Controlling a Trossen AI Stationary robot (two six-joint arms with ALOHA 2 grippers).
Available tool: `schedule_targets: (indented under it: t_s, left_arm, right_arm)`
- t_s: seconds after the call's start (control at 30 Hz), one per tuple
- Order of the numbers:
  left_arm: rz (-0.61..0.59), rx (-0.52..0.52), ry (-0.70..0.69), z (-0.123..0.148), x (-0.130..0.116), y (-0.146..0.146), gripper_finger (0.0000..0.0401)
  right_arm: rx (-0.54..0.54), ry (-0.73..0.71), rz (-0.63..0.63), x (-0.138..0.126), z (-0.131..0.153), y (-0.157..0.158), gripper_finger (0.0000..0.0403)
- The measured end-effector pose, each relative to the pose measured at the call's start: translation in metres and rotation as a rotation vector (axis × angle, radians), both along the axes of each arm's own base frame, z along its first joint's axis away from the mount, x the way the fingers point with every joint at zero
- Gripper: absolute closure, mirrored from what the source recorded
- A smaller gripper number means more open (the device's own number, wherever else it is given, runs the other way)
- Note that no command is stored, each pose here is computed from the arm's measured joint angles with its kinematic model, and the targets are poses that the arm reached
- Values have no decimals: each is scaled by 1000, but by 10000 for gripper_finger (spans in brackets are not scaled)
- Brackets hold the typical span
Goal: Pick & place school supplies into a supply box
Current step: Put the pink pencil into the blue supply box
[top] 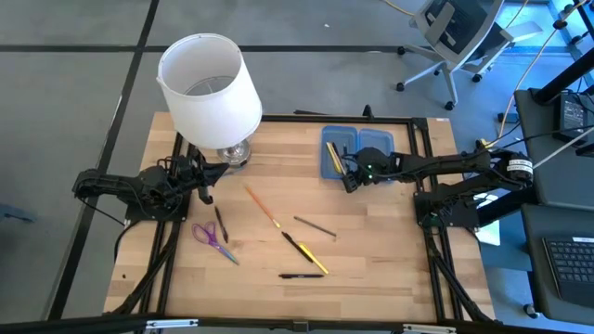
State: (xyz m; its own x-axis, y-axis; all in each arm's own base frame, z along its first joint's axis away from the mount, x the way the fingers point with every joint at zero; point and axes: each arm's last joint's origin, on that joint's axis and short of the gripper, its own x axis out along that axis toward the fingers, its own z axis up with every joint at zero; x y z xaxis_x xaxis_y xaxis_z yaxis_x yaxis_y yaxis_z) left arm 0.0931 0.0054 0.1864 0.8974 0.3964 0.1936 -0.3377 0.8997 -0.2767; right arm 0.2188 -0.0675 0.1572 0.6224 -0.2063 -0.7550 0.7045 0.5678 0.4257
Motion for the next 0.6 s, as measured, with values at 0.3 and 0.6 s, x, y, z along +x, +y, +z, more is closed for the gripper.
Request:
schedule_targets:
  t_s: [0.3, 0.6]
  left_arm:
    - [0, -1, 0, 0, 0, 0, 397]
    - [0, 0, 0, 0, 0, 0, 397]
  right_arm:
    - [64, -28, 62, 1, 1, 2, 233]
    - [120, -45, 129, 2, 1, 5, 233]
